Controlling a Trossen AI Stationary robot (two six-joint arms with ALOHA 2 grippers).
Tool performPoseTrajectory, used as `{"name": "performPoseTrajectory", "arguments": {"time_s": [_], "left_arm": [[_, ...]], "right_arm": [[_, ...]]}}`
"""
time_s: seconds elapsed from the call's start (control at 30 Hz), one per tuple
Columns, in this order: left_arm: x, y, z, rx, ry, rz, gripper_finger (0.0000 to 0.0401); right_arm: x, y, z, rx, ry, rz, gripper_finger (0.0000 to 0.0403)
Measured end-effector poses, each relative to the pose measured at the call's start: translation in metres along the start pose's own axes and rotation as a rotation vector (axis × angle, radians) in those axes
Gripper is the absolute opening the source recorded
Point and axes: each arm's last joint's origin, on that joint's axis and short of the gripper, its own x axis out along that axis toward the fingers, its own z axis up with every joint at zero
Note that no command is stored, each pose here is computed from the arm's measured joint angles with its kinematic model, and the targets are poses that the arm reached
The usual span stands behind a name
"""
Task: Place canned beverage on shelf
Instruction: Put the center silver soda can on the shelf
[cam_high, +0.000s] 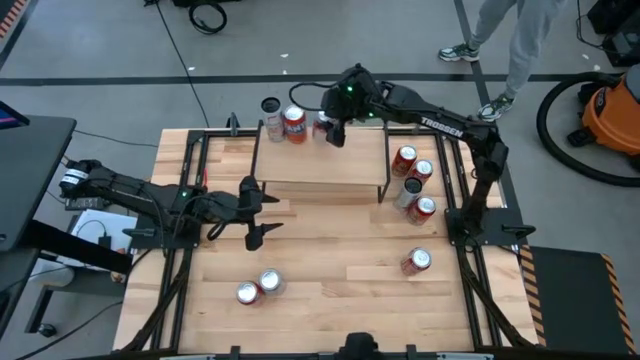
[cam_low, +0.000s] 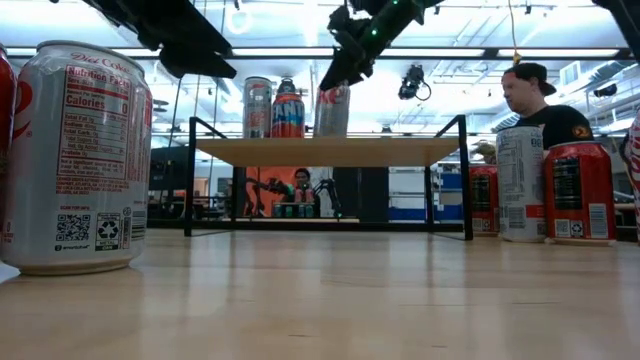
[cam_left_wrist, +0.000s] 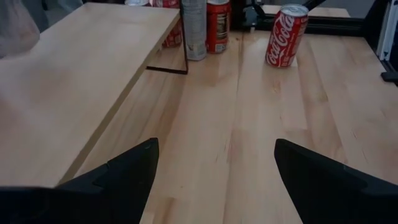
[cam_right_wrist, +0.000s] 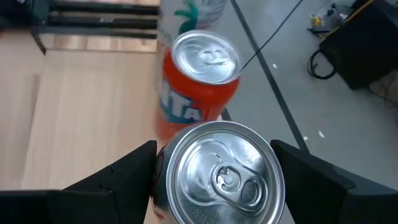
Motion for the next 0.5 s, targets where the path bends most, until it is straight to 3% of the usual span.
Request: {"name": "performPoseTrajectory", "arguments": {"time_s": [0.5], "left_arm": [[0.0,0.0,-0.001,0.011,0.01,-0.013,0.0329]], "right_arm": [[0.017,-0.013,-0.009,-0.038,0.069,0.074,0.0298]]}}
